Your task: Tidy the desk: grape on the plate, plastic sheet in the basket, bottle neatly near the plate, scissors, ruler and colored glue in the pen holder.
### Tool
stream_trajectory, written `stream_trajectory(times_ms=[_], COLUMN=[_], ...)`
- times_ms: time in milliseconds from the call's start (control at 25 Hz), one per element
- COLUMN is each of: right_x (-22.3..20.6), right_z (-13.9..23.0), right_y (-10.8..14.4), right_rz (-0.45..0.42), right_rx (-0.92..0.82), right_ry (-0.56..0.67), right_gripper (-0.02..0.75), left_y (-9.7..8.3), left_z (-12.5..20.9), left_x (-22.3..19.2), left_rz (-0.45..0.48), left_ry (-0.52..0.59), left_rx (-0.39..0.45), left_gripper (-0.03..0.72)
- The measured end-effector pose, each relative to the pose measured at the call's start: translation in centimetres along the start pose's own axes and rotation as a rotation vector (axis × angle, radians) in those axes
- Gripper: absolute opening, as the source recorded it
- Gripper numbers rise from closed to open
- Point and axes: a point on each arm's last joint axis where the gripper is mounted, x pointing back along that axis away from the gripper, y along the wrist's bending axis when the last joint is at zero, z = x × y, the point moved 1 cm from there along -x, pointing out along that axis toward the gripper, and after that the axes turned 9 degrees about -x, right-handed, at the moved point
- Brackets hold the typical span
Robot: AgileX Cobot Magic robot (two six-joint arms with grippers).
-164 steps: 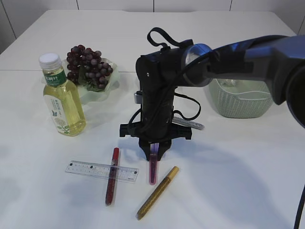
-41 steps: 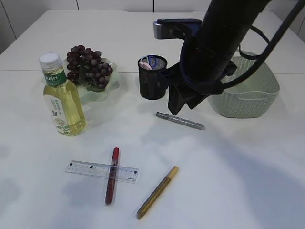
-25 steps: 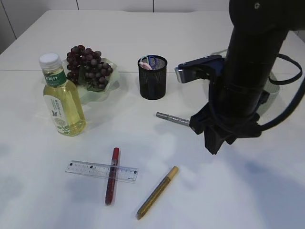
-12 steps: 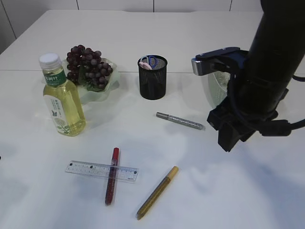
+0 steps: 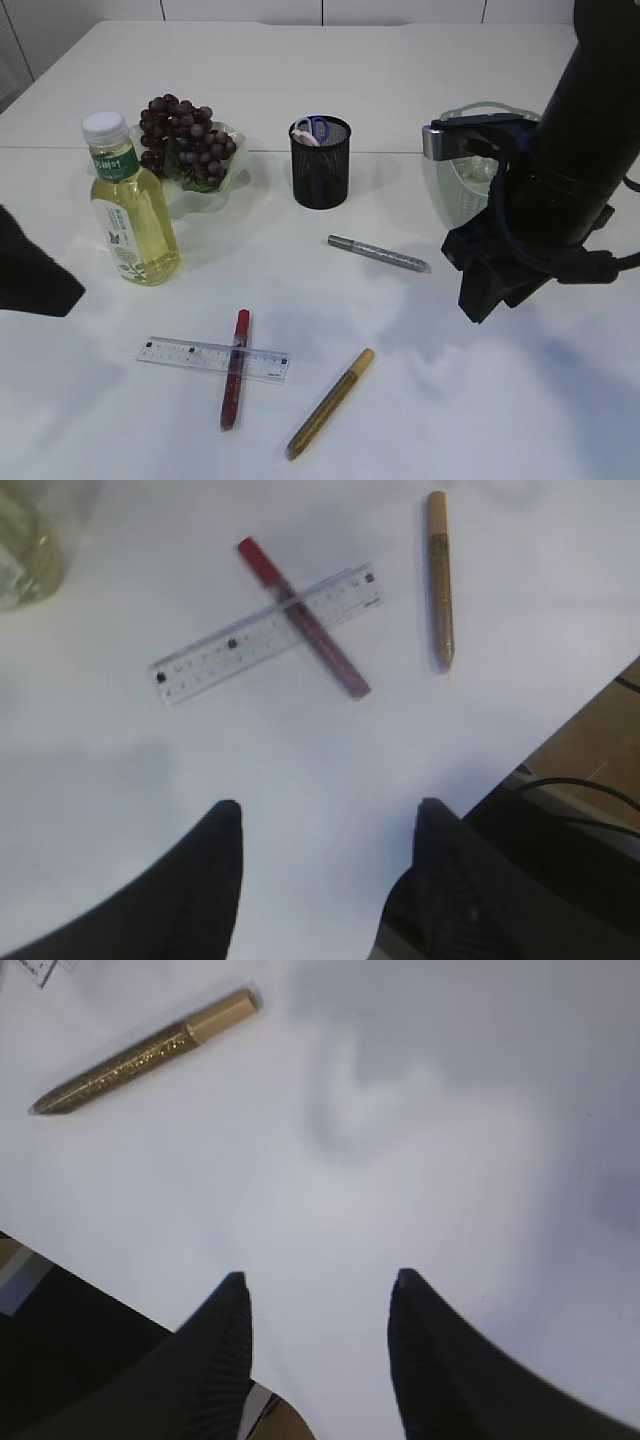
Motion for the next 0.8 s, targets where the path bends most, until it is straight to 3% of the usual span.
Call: stream_trajectory(times_ms=[280,440,560,800], right_x=[0.0,0.0,0.0,0.0], right_z=[-0.1,-0.2,-0.4,-0.6], right_y=[0.1,0.1,0.1,0.1], right_rz=[-0.009,-0.010,-0.009,-0.010], right_rx=[-0.003,-0.003,-0.003,-0.004], right_ry=[-0.012,-0.023,-0.044,-0.055], right_gripper=[0.365,0.365,0.365,0.365], left_y=[-0.9,-0.4,0.2,0.7], left_z=[-4.2,-4.8,-4.6,-5.1], left_x=[-4.0,-7.4,-9.9,-12.3], left_rz=[0.008,0.037,0.073,0.098], left_ry=[0.113,0.172,0.213,0.167], left_rx=[-0.333,-0.475,-0.628,-0.979], left_gripper=[0.398,0.398,0.397,0.397])
